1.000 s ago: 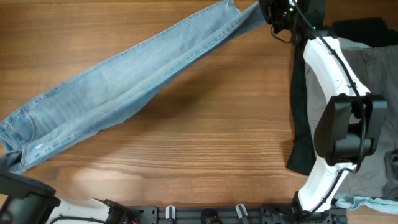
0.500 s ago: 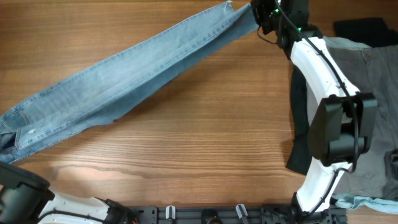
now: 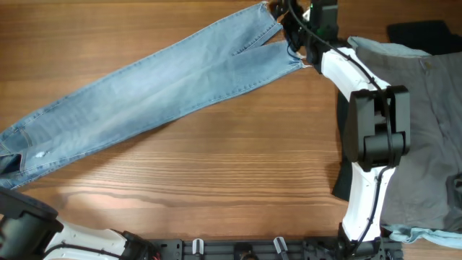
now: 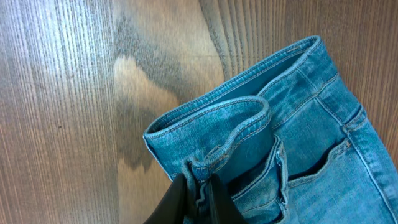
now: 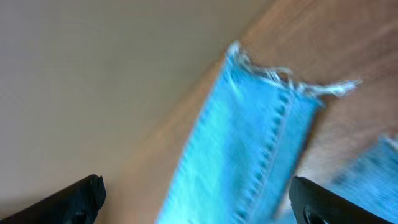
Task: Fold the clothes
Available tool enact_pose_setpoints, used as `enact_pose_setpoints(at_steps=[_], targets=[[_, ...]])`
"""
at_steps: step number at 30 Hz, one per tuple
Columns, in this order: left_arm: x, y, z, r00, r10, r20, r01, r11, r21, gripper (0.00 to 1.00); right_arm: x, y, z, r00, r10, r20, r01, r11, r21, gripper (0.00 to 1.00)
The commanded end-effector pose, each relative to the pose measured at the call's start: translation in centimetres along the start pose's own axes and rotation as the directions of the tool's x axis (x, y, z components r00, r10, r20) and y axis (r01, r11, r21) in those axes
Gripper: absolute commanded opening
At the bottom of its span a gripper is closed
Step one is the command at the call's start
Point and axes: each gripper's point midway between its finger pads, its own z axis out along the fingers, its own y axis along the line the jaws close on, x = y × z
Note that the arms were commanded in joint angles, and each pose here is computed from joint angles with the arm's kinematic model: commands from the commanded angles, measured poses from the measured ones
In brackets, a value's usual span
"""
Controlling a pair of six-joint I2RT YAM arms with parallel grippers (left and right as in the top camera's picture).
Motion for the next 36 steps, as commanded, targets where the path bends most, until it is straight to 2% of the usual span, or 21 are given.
enact_pose_setpoints(at_steps=[1, 3, 5, 8, 10, 12, 13, 14, 16, 18, 19, 20, 21, 22, 23, 24, 28, 32, 36], targets=[[-0.4, 0.4, 0.3, 1.0, -0.012, 0.014, 0.012, 1.0, -0.026, 0.08, 2.7, -1.7, -1.4, 0.967, -0.152, -0.206, 0.149, 0.988, -0.029, 0.99], [-0.4, 0.4, 0.3, 1.0, -0.012, 0.014, 0.012, 1.0, -0.026, 0.08, 3.6, -2.0, -2.5, 0.954, -0.141, -0.263, 0.143, 0.99, -0.014, 0.99], [-0.4, 0.4, 0.3, 1.0, -0.012, 0.014, 0.012, 1.0, -0.026, 0.08, 3.3, -0.3, -3.9, 0.951, -0.178, -0.252, 0.176, 0.984, -0.03, 0.99], [-0.4, 0.4, 0.3, 1.0, -0.011, 0.015, 0.012, 1.0, -0.025, 0.09, 0.8, 4.8, -6.5, 0.967, -0.198, -0.159, 0.185, 0.978, -0.097, 0.99], [-0.4, 0.4, 0.3, 1.0, -0.011, 0.015, 0.012, 1.0, -0.025, 0.09, -1.8, 10.2, -8.9, 0.931, -0.363, -0.022, 0.355, 0.92, -0.168, 0.99], [-0.4, 0.4, 0.3, 1.0, -0.011, 0.015, 0.012, 1.0, -0.026, 0.09, -3.6, 15.0, -11.0, 0.785, -0.606, 0.132, 0.62, 0.773, -0.138, 0.99], [-0.4, 0.4, 0.3, 1.0, -0.011, 0.015, 0.012, 1.0, -0.026, 0.09, -4.1, 16.0, -11.4, 0.713, -0.681, 0.165, 0.697, 0.713, -0.072, 0.99], [-0.4, 0.4, 0.3, 1.0, -0.011, 0.014, 0.012, 1.0, -0.026, 0.09, -4.3, 16.3, -11.6, 0.633, -0.756, 0.168, 0.764, 0.645, 0.027, 1.0], [-0.4, 0.4, 0.3, 1.0, -0.011, 0.013, 0.012, 1.0, -0.026, 0.1, -3.5, 15.4, -10.8, 0.518, -0.849, 0.109, 0.834, 0.529, 0.158, 1.0], [-0.4, 0.4, 0.3, 1.0, -0.011, 0.013, 0.012, 1.0, -0.026, 0.1, -1.9, 13.5, -9.0, 0.483, -0.875, 0.022, 0.856, 0.477, 0.2, 1.0], [-0.4, 0.4, 0.3, 1.0, -0.012, 0.013, 0.012, 1.0, -0.026, 0.1, -1.0, 12.4, -7.8, 0.483, -0.876, -0.015, 0.861, 0.472, 0.192, 0.99], [-0.4, 0.4, 0.3, 1.0, -0.012, 0.013, 0.012, 1.0, -0.025, 0.1, -0.2, 10.9, -6.1, 0.499, -0.865, -0.049, 0.856, 0.484, 0.179, 0.86], [-0.4, 0.4, 0.3, 1.0, -0.012, 0.014, 0.012, 1.0, -0.025, 0.1, 0.1, 10.0, -5.1, 0.524, -0.849, -0.062, 0.844, 0.508, 0.176, 0.69], [-0.4, 0.4, 0.3, 1.0, -0.012, 0.014, 0.012, 1.0, -0.025, 0.1, 0.4, 8.8, -3.8, 0.566, -0.821, -0.069, 0.817, 0.548, 0.18, 0.39], [-0.4, 0.4, 0.3, 1.0, -0.012, 0.014, 0.012, 1.0, -0.025, 0.1, 0.6, 7.3, -2.0, 0.619, -0.782, -0.071, 0.779, 0.599, 0.185, 0.22], [-0.4, 0.4, 0.3, 1.0, -0.012, 0.013, 0.012, 1.0, -0.025, 0.1, 0.9, 6.4, -0.7, 0.648, -0.758, -0.069, 0.756, 0.631, 0.176, 0.19], [-0.3, 0.3, 0.3, 1.0, -0.008, 0.01, 0.008, 1.0, -0.019, 0.11, 2.5, 3.3, 4.8, 0.735, -0.677, -0.037, 0.678, 0.73, 0.09, 0.2], [-0.5, 0.2, 0.3, 1.0, -0.009, 0.015, 0.009, 1.0, -0.016, 0.11, 3.5, -0.1, 8.0, 0.819, -0.573, -0.028, 0.572, 0.814, 0.097, 0.18], [-0.9, 0.0, 0.3, 0.999, -0.008, 0.034, 0.008, 1.0, -0.004, 0.12, 4.8, -3.7, 10.0, 0.842, -0.535, -0.063, 0.539, 0.832, 0.13, 0.2]])
